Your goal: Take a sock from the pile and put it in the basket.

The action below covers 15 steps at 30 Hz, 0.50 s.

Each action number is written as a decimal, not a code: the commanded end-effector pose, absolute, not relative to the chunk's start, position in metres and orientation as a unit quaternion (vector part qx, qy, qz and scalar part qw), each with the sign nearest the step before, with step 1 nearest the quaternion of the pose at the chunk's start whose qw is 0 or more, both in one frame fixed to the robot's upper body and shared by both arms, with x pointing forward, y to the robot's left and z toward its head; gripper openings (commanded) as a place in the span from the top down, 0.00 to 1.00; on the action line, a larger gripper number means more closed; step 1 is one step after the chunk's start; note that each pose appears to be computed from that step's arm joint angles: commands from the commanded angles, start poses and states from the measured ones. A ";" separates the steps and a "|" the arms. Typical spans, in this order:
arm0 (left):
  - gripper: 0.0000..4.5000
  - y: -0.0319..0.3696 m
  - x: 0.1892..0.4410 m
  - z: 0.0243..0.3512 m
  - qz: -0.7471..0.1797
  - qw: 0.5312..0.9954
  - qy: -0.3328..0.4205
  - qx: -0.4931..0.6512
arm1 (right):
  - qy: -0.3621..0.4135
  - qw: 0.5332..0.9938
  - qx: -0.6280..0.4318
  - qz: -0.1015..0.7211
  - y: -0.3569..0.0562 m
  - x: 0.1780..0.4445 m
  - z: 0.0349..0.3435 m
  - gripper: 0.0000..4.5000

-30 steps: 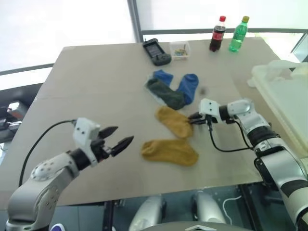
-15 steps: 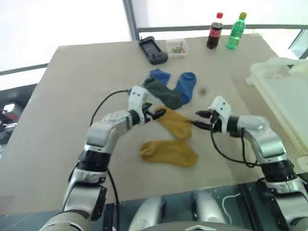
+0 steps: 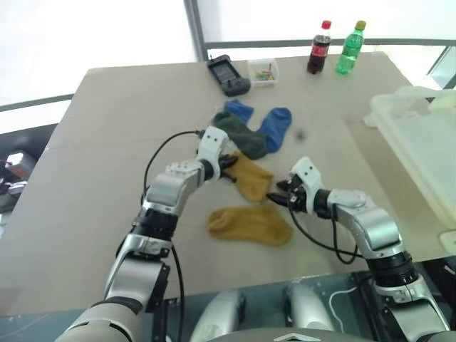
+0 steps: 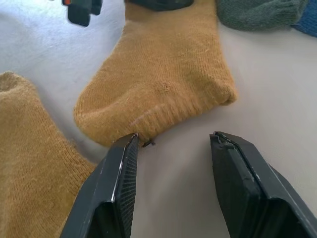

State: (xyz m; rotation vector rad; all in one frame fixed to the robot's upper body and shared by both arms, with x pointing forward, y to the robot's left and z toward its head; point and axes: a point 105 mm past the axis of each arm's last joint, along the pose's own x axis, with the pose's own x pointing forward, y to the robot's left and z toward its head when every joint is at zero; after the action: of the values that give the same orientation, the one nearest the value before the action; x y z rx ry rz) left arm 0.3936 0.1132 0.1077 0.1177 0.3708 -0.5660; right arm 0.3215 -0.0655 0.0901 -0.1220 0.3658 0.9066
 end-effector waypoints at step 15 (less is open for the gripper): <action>1.00 0.116 0.371 0.105 -0.229 0.954 0.189 0.031 | 0.209 0.871 0.079 0.438 -0.041 0.329 0.099 0.77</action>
State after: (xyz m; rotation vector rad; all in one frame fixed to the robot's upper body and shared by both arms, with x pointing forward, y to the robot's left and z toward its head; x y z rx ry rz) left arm 0.3733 0.1138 0.1046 0.0557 0.3843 -0.4808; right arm 0.3258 -0.0417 0.0904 0.1882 0.4760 0.9156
